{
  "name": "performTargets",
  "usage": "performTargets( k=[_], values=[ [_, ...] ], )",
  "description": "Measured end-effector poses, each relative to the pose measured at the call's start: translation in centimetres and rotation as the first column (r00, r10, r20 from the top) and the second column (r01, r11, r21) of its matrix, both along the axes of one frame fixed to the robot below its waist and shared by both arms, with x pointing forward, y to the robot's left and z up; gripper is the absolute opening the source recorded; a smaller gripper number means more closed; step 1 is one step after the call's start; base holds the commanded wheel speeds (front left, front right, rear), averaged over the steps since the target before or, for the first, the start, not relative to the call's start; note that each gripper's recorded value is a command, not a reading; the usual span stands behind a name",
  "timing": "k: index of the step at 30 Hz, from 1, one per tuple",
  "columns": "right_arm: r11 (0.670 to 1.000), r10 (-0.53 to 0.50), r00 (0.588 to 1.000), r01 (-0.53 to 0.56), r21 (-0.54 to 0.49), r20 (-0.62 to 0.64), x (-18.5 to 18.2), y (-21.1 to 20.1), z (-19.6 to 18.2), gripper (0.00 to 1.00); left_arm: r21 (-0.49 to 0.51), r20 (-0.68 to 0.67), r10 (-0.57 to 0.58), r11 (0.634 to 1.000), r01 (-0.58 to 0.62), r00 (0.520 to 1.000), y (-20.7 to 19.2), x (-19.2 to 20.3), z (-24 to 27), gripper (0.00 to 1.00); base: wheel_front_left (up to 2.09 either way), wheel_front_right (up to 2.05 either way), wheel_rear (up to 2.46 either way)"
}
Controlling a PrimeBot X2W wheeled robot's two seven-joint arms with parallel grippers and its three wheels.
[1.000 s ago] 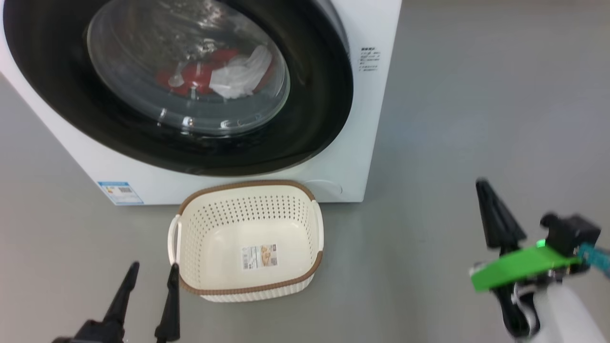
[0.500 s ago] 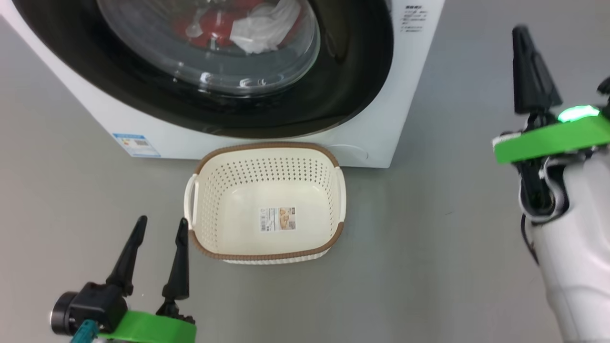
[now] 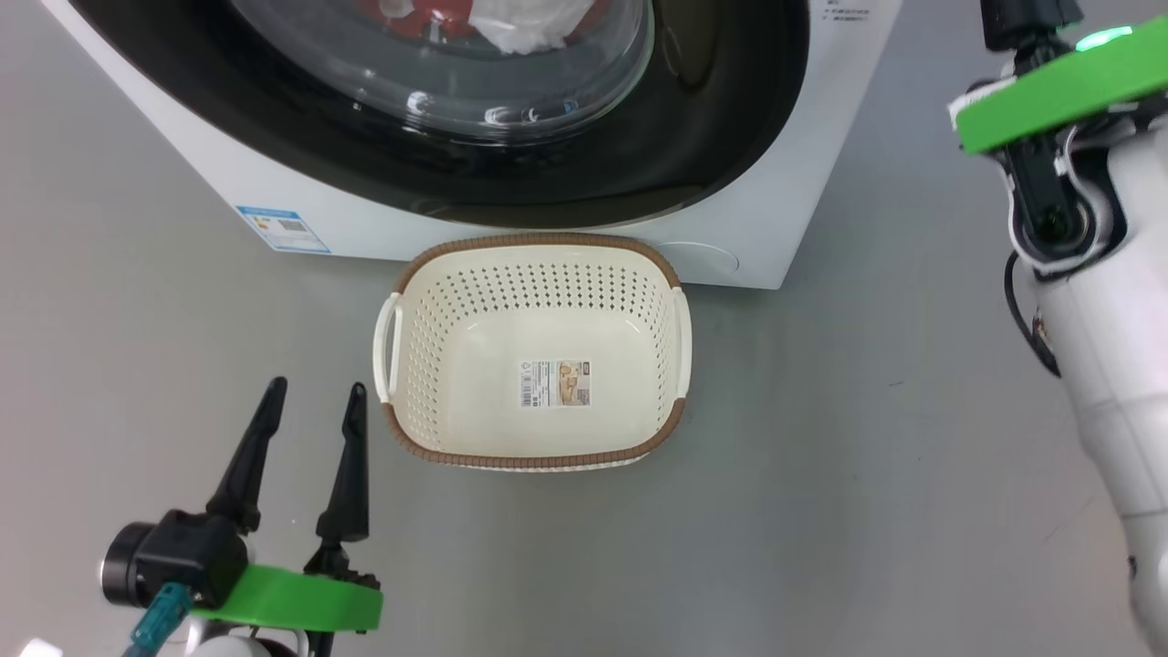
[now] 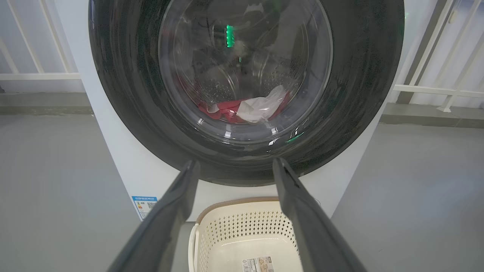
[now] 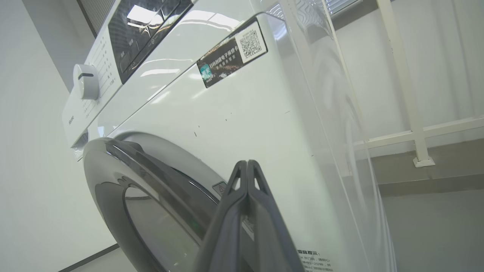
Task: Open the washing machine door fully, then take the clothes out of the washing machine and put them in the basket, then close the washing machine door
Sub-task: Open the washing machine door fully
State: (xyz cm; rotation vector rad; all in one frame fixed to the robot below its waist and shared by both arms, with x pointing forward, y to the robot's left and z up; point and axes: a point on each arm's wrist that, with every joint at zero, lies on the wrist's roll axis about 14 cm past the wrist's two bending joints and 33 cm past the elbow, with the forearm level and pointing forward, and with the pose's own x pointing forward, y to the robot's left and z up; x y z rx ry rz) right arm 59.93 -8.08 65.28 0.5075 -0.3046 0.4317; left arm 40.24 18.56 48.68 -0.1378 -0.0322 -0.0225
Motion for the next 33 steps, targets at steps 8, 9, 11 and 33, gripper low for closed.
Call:
performTargets(
  k=[8, 9, 11, 33],
  values=[
    [0.981, 0.186, 0.961, -0.171, 0.09, -0.205, 1.9, 2.5, -1.1, 0.0, -0.001, -0.011, 0.013, 1.0, -0.013, 1.0, 0.5, 0.3, -0.4, 1.0, 0.0, 0.0, 0.0],
    [0.975, 0.218, 0.944, -0.197, 0.104, -0.249, 2.0, 2.8, -1.7, 0.0, -0.001, -0.013, 0.014, 1.0, -0.014, 1.0, 0.5, 0.3, -0.5, 1.0, 0.0, 0.0, 0.0],
    [0.96, 0.273, 0.91, -0.238, 0.146, -0.312, 2.2, 3.3, -2.5, 0.0, 0.0, -0.015, 0.017, 1.0, -0.017, 1.0, 0.6, 0.4, -0.6, 1.0, 0.0, 0.0, 0.0],
    [0.806, 0.591, 0.529, -0.394, 0.441, -0.608, 3.7, 6.6, -8.0, 0.0, -0.03, -0.034, 0.039, 0.999, -0.04, 0.999, 1.4, 1.2, -1.3, 1.0, 0.0, 0.0, 0.0]
  ],
)
